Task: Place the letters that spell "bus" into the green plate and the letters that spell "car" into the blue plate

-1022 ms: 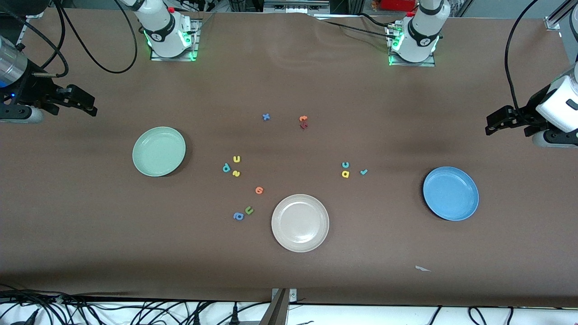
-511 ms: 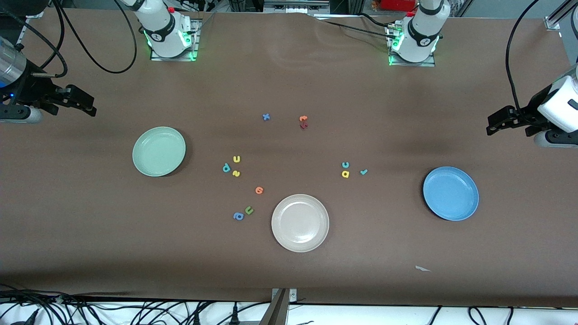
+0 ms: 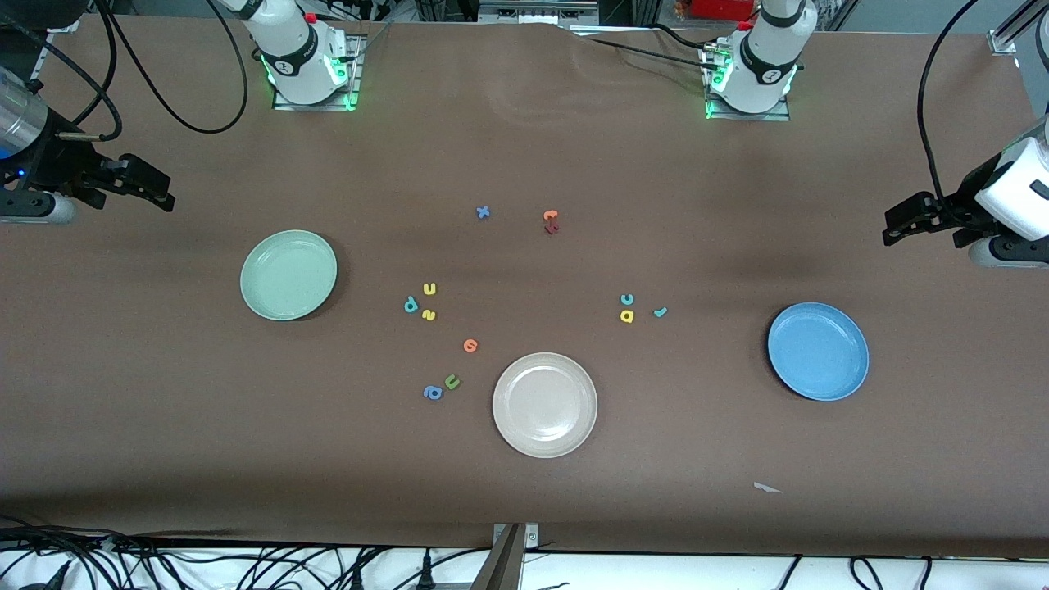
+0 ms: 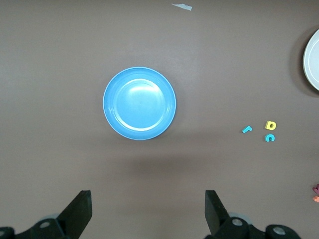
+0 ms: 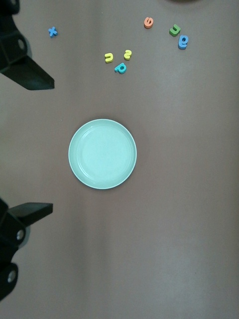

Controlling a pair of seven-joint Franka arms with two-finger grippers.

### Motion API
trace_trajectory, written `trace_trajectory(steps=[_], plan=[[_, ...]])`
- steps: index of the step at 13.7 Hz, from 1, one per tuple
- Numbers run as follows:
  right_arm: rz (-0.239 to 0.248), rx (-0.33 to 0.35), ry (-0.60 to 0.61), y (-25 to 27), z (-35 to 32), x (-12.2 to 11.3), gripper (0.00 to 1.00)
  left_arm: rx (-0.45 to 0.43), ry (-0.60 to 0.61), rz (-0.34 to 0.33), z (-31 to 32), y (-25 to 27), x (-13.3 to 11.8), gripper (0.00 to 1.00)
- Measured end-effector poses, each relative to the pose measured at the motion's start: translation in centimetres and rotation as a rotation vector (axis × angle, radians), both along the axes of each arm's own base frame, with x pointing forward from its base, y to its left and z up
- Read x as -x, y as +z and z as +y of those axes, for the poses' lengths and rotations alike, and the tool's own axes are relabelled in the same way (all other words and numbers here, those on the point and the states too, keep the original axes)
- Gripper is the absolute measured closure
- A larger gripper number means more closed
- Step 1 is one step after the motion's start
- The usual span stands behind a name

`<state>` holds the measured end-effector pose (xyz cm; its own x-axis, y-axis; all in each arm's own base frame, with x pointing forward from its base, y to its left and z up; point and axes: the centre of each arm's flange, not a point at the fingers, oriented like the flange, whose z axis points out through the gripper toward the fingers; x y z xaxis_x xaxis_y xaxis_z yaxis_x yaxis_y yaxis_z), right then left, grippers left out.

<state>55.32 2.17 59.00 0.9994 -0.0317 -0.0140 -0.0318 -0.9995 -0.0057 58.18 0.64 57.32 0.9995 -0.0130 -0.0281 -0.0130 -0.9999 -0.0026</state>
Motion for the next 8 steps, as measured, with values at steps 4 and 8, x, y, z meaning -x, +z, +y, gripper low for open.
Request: trace_trajectory(steps=[4, 8], plan=[[0.000, 0.000, 0.000, 0.00, 0.00, 0.00, 0.00, 0.000, -0.001, 0.000, -0.05, 0.00, 0.00, 0.00], [0.005, 0.000, -0.005, -0.29, -0.29, -0.15, 0.00, 0.000, -0.002, 0.000, -0.10, 0.00, 0.00, 0.00]])
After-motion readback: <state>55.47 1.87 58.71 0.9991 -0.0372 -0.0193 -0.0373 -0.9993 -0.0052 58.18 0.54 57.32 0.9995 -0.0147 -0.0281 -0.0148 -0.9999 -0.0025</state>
